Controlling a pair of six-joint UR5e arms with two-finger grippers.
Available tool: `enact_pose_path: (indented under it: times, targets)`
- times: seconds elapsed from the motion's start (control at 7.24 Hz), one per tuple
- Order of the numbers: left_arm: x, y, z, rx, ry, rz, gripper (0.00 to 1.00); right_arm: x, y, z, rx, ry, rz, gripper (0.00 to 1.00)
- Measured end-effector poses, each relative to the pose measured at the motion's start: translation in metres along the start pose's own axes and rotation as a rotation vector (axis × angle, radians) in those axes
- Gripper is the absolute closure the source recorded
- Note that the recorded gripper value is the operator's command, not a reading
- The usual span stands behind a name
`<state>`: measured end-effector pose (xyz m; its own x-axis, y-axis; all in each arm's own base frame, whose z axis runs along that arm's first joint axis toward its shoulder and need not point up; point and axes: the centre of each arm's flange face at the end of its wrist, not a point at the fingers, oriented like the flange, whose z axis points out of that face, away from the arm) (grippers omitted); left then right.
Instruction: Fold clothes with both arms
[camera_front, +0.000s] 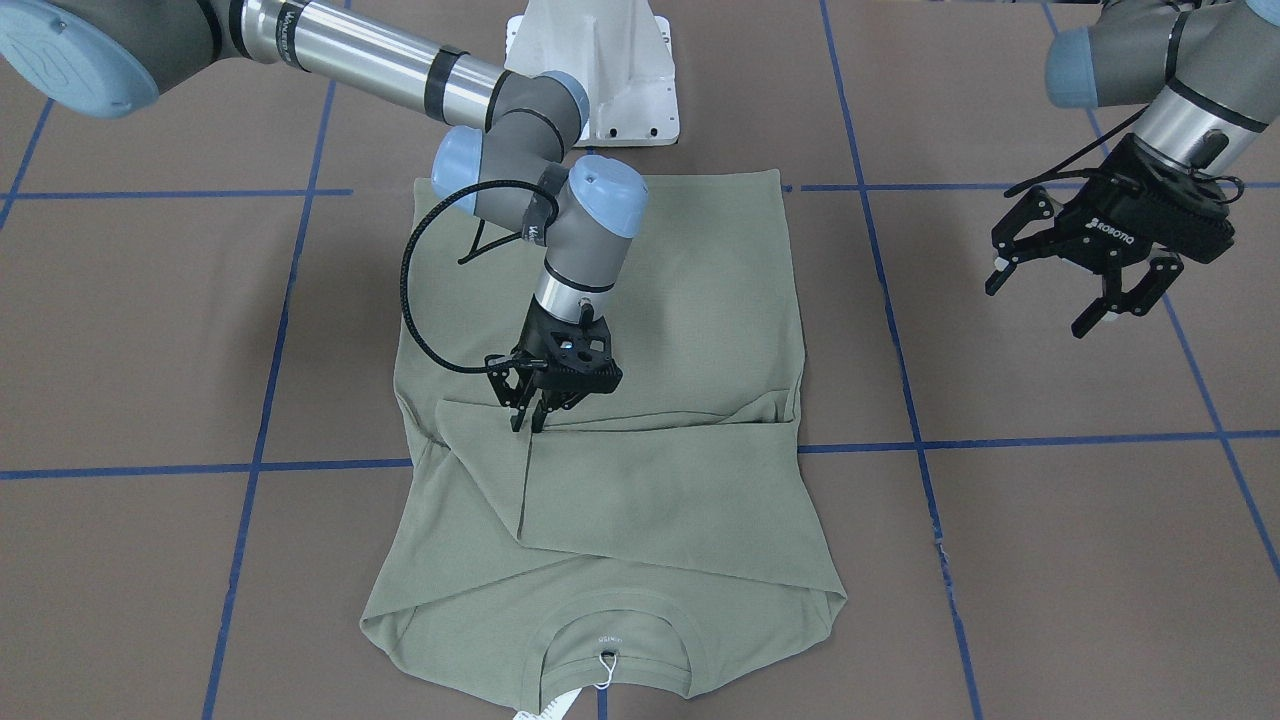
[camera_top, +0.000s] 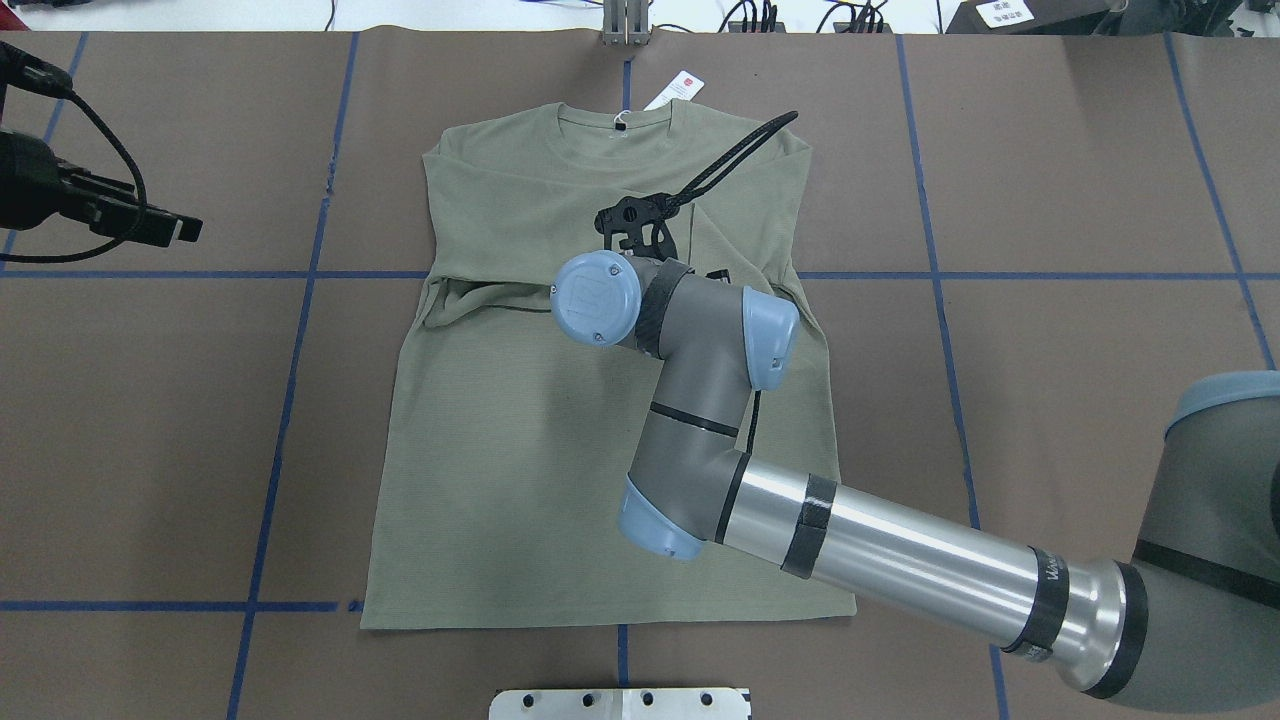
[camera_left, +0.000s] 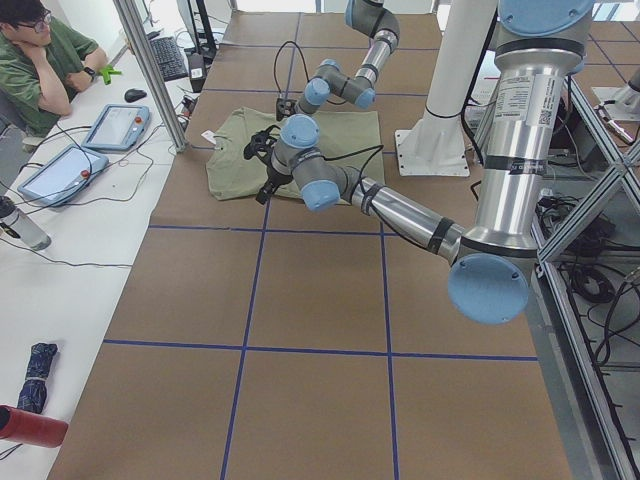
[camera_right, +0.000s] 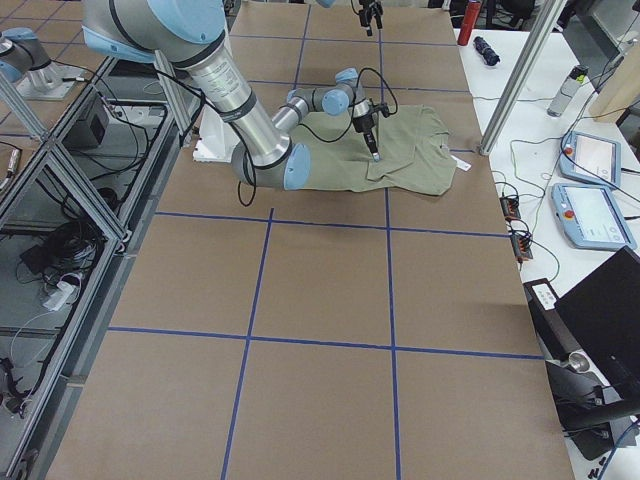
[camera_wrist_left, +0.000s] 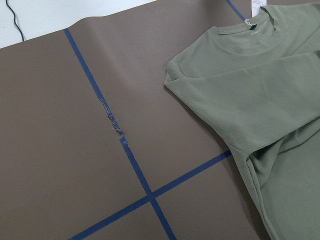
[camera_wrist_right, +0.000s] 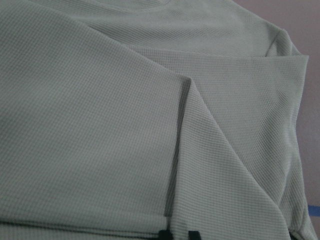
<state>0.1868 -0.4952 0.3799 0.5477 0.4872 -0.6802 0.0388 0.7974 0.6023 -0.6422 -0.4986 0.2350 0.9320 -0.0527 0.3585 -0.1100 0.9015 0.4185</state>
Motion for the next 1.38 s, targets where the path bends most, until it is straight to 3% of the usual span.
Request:
enact_pose_path:
  times: [0.55, 1.1, 1.38]
  targets:
    - [0.002, -0.002, -0.001, 0.004, 0.002, 0.003, 0.01, 0.005, -0.006, -0.001, 0.005, 0.000, -0.027, 1.00]
    - [0.004, -0.004, -0.001, 0.006, 0.005, 0.003, 0.01, 0.086, -0.061, 0.017, 0.026, 0.040, -0.191, 1.00]
    - [0.005, -0.005, -0.001, 0.009, 0.007, -0.005, 0.01, 0.117, -0.060, 0.035, 0.029, 0.044, -0.232, 1.00]
